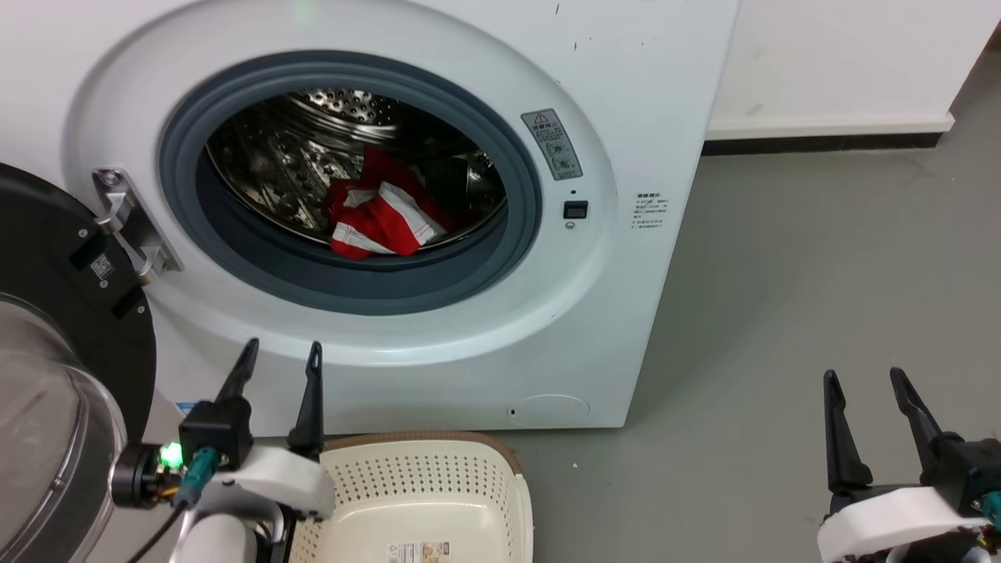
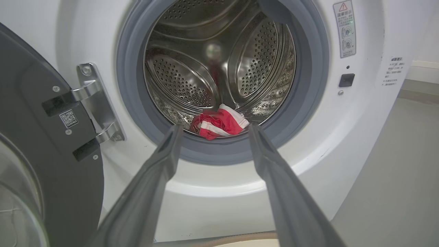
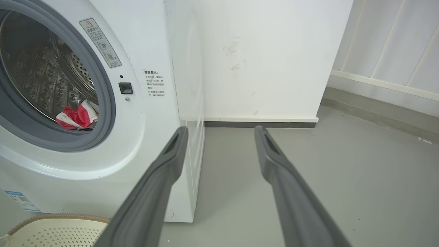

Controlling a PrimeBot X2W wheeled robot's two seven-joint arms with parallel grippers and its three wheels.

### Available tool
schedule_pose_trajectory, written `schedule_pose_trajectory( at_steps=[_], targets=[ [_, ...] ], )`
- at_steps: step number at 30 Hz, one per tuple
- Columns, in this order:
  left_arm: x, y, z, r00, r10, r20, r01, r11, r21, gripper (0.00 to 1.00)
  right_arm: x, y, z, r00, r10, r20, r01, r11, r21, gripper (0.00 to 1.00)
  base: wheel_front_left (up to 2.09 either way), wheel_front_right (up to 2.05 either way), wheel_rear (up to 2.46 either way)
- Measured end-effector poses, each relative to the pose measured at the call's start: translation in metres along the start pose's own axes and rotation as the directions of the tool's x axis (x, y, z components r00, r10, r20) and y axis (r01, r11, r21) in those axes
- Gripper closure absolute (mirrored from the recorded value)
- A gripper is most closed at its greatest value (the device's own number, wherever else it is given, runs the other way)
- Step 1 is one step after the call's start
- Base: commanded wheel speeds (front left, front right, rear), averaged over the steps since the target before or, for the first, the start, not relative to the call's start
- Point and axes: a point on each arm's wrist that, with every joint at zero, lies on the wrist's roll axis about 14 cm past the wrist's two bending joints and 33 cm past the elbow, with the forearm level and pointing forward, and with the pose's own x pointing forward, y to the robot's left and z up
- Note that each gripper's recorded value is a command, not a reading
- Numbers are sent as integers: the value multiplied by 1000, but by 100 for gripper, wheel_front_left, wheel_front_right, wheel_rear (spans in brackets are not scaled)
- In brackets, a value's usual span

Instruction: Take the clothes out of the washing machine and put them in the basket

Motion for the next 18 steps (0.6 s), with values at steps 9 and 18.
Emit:
schedule_pose_trajectory(
  at_steps=[9, 18],
  targets=[
    [66, -6, 7, 998, -59, 26, 59, 998, 7, 0, 20, 0, -11, 1000, -3, -19, 3, 1000, 14, 0, 0, 0, 0],
    [158, -4, -25, 983, -115, -143, 123, 991, 49, 0, 35, -12, -42, 996, -39, -77, 42, 998, 37, 0, 0, 0, 0]
  ],
)
